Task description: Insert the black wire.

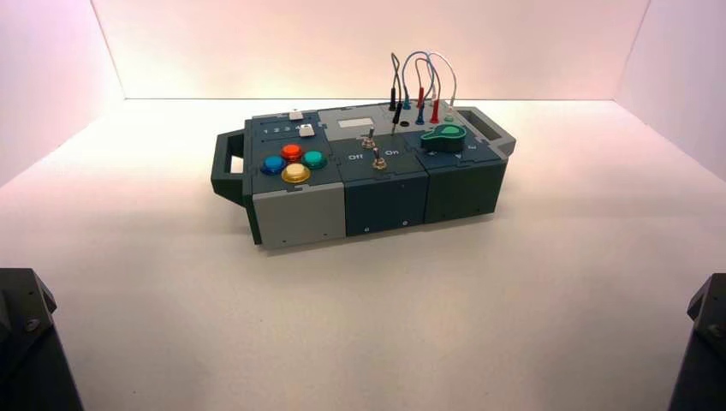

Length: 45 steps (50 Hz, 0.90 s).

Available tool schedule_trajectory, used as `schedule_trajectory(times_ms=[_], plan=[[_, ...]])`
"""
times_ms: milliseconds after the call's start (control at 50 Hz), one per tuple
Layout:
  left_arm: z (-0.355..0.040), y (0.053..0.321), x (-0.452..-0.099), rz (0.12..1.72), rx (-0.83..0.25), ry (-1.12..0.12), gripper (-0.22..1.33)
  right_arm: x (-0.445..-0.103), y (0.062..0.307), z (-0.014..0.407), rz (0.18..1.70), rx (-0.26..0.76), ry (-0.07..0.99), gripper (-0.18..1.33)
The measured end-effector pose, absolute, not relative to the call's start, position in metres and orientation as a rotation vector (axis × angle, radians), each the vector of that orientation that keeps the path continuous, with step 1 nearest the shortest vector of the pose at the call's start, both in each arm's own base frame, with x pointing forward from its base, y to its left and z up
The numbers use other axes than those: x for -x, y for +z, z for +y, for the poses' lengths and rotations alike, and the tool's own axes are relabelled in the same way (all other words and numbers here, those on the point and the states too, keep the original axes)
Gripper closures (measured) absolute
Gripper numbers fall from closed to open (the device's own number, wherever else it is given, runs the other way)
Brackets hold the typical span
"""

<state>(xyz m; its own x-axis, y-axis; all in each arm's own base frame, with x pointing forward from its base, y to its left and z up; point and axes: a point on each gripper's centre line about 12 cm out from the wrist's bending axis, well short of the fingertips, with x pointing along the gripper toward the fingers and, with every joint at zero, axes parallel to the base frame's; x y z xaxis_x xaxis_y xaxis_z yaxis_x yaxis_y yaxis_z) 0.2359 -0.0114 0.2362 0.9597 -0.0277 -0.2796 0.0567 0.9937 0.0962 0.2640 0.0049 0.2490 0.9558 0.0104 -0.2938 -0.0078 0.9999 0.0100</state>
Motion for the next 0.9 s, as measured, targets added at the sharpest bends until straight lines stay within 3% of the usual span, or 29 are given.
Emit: schedule_trajectory(times_ms=[320,520,720,900], plan=[[-0.012,0.237,-0.235,0.281,-0.103,-0.045,1.28,-0.263,0.250,0.005,0.294,-0.009,0.011,0.04],[-0.013,0.237,-0.230,0.313,-0.104,-0.063,1.28,-0.259,0.244,0.016,0.372,-0.001,0.056,0.04],[-0.025,0.236,-0.227,0.398,-0.115,-0.132,1.28,-0.257,0.245,0.041,0.510,0.022,0.160,0.03],[-0.046,0.235,-0.224,0.442,-0.208,-0.255,1.28,-0.256,0.251,0.054,0.593,0.033,0.213,0.03]])
